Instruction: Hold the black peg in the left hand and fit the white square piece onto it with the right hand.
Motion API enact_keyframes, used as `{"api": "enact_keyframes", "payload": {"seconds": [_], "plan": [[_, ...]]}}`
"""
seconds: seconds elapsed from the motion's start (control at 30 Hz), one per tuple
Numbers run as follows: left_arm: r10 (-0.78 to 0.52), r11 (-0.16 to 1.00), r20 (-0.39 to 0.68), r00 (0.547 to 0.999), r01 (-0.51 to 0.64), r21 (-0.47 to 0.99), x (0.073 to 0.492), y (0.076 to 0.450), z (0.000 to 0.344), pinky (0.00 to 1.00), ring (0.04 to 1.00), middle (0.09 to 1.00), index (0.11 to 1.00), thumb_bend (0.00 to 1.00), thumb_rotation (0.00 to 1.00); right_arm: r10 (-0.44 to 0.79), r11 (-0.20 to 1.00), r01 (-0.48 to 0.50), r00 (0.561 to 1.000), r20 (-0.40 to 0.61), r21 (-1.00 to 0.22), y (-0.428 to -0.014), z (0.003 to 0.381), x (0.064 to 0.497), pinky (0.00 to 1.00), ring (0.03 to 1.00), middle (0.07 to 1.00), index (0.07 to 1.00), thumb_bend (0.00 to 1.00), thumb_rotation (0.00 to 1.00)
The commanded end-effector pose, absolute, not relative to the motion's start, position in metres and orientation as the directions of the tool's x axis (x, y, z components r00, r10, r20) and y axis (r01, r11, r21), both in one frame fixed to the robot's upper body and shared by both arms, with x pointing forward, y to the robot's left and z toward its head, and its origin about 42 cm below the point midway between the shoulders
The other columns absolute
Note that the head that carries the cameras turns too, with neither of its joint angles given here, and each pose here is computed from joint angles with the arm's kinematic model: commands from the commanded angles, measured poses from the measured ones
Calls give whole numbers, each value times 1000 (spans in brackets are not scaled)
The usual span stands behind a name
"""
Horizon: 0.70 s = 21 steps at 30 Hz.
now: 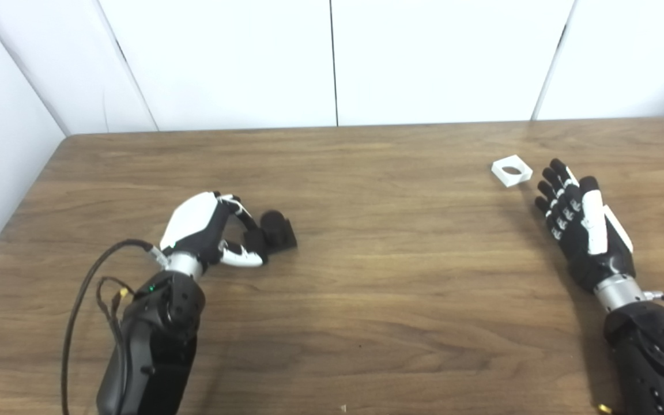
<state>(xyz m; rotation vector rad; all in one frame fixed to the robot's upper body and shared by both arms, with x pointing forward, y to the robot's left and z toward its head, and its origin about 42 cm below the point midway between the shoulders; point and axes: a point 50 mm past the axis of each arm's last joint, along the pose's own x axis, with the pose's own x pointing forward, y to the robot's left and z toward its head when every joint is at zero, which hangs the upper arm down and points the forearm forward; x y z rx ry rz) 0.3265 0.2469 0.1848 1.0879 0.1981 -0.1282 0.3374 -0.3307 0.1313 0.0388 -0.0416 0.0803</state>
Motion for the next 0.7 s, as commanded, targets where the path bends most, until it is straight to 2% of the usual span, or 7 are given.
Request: {"api": "enact_keyframes", "payload": {"seconds": [0.0,0.57,0.67], "plan": [[-33,446,-183,983,178,877,324,238,200,1000,1000,916,490,508,67,82,996,-83,996,34,36,-327,128,334,1000,1000,1000,1000,645,1000],[-168,490,-224,960,278,826,282,204,186,1000,1000,921,490,508,68,102,992,-107,993,63,70,-311,138,341,1000,1000,1000,1000,581,1000],[-179,493,-230,957,290,821,276,201,184,1000,1000,921,491,508,67,96,994,-99,994,57,51,-309,140,341,1000,1000,1000,1000,599,1000]]}}
